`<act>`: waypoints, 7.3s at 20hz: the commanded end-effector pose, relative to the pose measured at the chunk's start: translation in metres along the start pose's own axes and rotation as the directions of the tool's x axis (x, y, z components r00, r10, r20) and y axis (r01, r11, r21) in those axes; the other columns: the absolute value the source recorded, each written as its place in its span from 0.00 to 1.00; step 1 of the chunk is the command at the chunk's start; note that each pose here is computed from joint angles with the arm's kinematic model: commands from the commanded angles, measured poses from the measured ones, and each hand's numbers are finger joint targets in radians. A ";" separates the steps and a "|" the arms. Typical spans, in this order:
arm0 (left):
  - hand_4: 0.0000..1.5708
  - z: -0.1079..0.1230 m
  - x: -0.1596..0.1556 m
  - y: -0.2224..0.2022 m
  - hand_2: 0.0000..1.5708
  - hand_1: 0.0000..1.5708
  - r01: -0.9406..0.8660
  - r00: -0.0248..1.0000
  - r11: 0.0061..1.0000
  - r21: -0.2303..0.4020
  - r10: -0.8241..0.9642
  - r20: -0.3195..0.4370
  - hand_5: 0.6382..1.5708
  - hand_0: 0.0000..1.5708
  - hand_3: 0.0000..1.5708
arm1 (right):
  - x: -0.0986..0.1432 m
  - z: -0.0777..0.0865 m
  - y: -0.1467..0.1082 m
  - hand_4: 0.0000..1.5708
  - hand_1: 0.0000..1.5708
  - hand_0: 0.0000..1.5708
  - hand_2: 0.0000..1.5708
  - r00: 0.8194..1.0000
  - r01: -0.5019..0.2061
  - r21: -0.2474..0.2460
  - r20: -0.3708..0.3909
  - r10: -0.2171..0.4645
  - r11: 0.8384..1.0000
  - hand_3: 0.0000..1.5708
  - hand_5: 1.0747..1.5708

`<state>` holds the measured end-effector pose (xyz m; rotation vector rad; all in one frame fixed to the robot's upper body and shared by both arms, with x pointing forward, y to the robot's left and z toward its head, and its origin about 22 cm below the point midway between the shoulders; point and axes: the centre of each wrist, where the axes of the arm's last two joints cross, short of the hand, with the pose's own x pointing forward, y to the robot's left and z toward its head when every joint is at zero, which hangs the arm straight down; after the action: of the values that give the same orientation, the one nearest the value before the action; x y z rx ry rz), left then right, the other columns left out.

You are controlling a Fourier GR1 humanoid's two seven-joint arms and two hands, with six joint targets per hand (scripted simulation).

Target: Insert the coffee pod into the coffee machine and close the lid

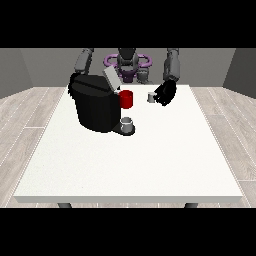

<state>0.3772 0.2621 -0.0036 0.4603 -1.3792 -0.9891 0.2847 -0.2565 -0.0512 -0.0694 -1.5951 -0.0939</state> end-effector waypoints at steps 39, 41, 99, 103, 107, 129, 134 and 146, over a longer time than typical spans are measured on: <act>0.39 -0.040 0.153 0.171 0.92 0.89 -0.148 0.982 0.957 0.250 0.112 0.152 1.00 0.89 0.88 | 0.032 -0.038 0.002 0.00 0.00 0.00 0.00 0.980 -0.005 0.205 0.193 -0.035 0.979 0.00 1.00; 0.38 -0.046 0.151 0.151 0.93 0.93 -0.205 0.973 0.953 0.224 0.175 0.148 1.00 0.93 0.88 | 0.015 -0.027 0.014 0.10 0.00 0.00 0.00 0.989 -0.005 0.211 0.146 -0.026 0.977 0.00 1.00; 0.21 0.122 -0.098 -0.121 0.00 0.00 -0.820 0.559 0.565 0.096 0.825 -0.079 1.00 0.00 0.00 | -0.015 0.057 0.050 0.18 0.00 0.00 0.00 0.999 -0.019 0.321 -0.040 0.033 0.947 0.00 1.00; 0.20 0.126 -0.105 -0.107 0.00 0.00 -0.804 0.582 0.584 0.117 0.812 -0.053 1.00 0.00 0.00 | 0.029 0.040 0.076 0.07 0.00 0.00 0.00 0.992 -0.062 0.331 0.125 0.021 0.941 0.00 1.00; 0.22 0.124 -0.093 -0.113 0.00 0.00 -0.805 0.584 0.581 0.118 0.811 -0.006 1.00 0.00 0.00 | 0.067 0.041 0.074 0.16 0.00 0.00 0.00 0.981 -0.101 0.325 0.189 0.040 0.940 0.00 1.00; 0.24 0.113 -0.035 -0.086 0.00 0.00 -0.770 0.597 0.635 -0.057 0.750 0.285 1.00 0.00 0.00 | 0.119 -0.045 0.078 0.21 0.00 0.00 0.00 0.934 -0.228 0.070 0.297 0.197 0.971 0.00 1.00; 0.22 0.123 -0.046 -0.080 0.00 0.00 -0.774 0.592 0.633 -0.031 0.740 0.320 1.00 0.00 0.00 | 0.119 -0.060 0.083 0.23 0.00 0.00 0.00 0.930 -0.230 0.026 0.299 0.212 0.973 0.00 1.00; 0.23 0.115 -0.054 -0.070 0.00 0.00 -0.749 0.616 0.663 0.004 0.694 0.372 1.00 0.00 0.00 | 0.123 -0.087 0.082 0.28 0.00 0.00 0.00 0.928 -0.214 0.063 0.326 0.182 0.975 0.00 1.00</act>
<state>0.2551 0.2961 -0.0574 -0.2196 -1.7365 -0.2478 0.3652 -0.1917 0.0637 -0.2085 -1.9104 0.1479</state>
